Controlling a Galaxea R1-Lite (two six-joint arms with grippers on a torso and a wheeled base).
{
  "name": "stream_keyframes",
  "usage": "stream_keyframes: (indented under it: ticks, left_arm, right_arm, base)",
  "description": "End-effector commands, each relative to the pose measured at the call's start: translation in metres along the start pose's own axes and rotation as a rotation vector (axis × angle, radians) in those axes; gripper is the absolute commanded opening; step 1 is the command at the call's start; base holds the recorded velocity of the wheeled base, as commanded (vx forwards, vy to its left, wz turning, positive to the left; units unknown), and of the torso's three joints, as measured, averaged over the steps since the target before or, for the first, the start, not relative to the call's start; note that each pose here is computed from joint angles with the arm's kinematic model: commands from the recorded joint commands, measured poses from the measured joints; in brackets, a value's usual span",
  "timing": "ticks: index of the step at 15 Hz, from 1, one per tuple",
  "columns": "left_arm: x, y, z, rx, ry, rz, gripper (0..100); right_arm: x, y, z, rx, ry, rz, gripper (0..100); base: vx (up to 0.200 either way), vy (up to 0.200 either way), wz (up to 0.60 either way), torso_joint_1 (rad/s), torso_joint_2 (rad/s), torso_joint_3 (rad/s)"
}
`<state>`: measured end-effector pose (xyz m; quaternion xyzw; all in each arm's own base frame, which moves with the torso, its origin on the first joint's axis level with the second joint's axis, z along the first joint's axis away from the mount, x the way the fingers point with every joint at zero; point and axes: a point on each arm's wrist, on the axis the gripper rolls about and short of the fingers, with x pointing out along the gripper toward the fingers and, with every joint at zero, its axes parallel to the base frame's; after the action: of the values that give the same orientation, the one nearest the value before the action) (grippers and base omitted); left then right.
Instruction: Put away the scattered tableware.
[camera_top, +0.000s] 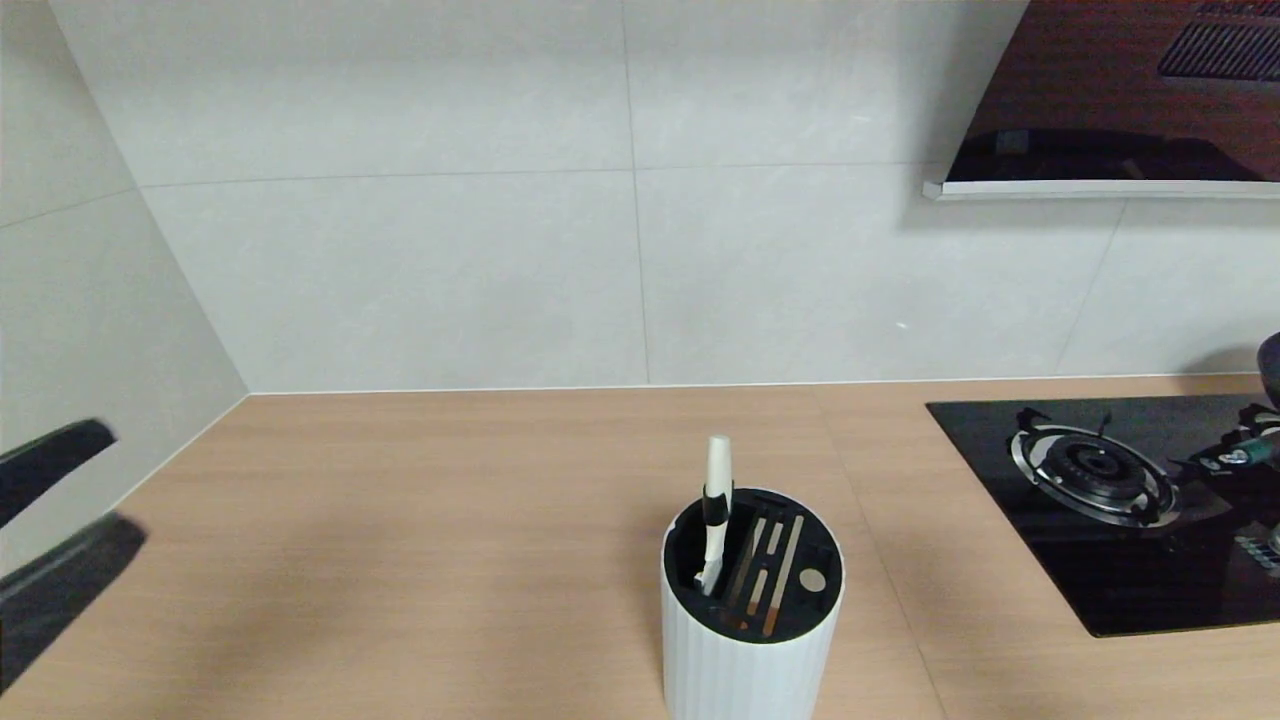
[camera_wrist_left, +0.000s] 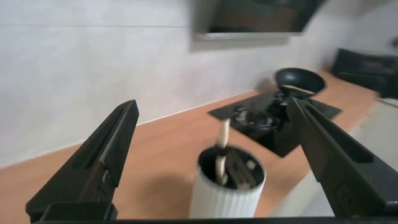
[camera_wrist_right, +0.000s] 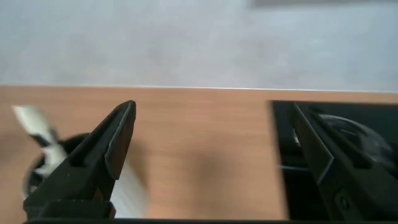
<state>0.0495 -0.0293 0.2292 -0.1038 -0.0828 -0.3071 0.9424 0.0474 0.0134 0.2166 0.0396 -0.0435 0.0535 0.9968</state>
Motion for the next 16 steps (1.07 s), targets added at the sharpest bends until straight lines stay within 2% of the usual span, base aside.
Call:
stream_keyframes:
  ticks: [1,3,5,6,7,8,9,10,12,13,15,16]
  left_arm:
    - [-0.08,-0.012,-0.014,0.031,-0.097,0.124,100]
    - [-0.099,-0.02,-0.024,0.061,-0.114,0.15,100]
    - [-0.11,-0.026,-0.033,0.079,-0.131,0.178,100]
    - [-0.109,-0.024,-0.036,0.076,-0.129,0.201,100]
    - [-0.108,-0.022,-0.037,0.076,-0.152,0.246,100]
    - [-0.107,-0.019,-0.041,0.078,-0.176,0.298,100]
    - [-0.106,-0.018,-0.043,0.079,-0.186,0.316,100]
    - [-0.104,-0.018,-0.046,0.099,-0.232,0.366,100]
    - [-0.102,-0.015,-0.053,0.106,-0.256,0.439,100]
    - [-0.102,-0.014,-0.058,0.114,-0.257,0.49,100]
    - [-0.107,-0.017,-0.07,0.144,-0.276,0.522,100]
    - [-0.106,-0.01,-0.093,0.153,-0.212,0.558,100]
  right_arm:
    - [-0.064,-0.02,-0.014,0.016,-0.11,-0.043,100]
    - [-0.081,-0.023,-0.019,0.009,-0.111,-0.098,100]
    - [-0.093,-0.022,-0.03,-0.001,-0.135,-0.15,100]
    - [-0.1,-0.022,-0.037,-0.004,-0.147,-0.149,100]
    - [-0.097,-0.023,-0.045,-0.002,-0.112,-0.169,100]
    - [-0.096,-0.023,-0.047,0.003,-0.12,-0.22,100]
    - [-0.096,-0.023,-0.048,0.006,-0.123,-0.249,100]
    - [-0.094,-0.02,-0.052,-0.007,-0.122,-0.33,100]
    - [-0.098,-0.016,-0.07,-0.034,-0.131,-0.376,100]
    - [-0.1,-0.015,-0.078,-0.049,-0.133,-0.343,100]
    - [-0.098,-0.017,-0.084,-0.04,-0.134,-0.396,100]
    - [-0.094,-0.019,-0.09,-0.036,-0.143,-0.431,100]
  base:
    - [0.0,0.0,0.0,0.0,0.0,0.0]
    - [0.0,0.0,0.0,0.0,0.0,0.0]
    - [0.0,0.0,0.0,0.0,0.0,0.0]
    - [0.0,0.0,0.0,0.0,0.0,0.0]
    - [0.0,0.0,0.0,0.0,0.0,0.0]
    - [0.0,0.0,0.0,0.0,0.0,0.0]
    - [0.0,0.0,0.0,0.0,0.0,0.0]
    - [0.0,0.0,0.0,0.0,0.0,0.0]
    - [0.0,0.0,0.0,0.0,0.0,0.0]
    - [0.0,0.0,0.0,0.0,0.0,0.0]
    - [0.0,0.0,0.0,0.0,0.0,0.0]
    - [0.0,0.0,0.0,0.0,0.0,0.0]
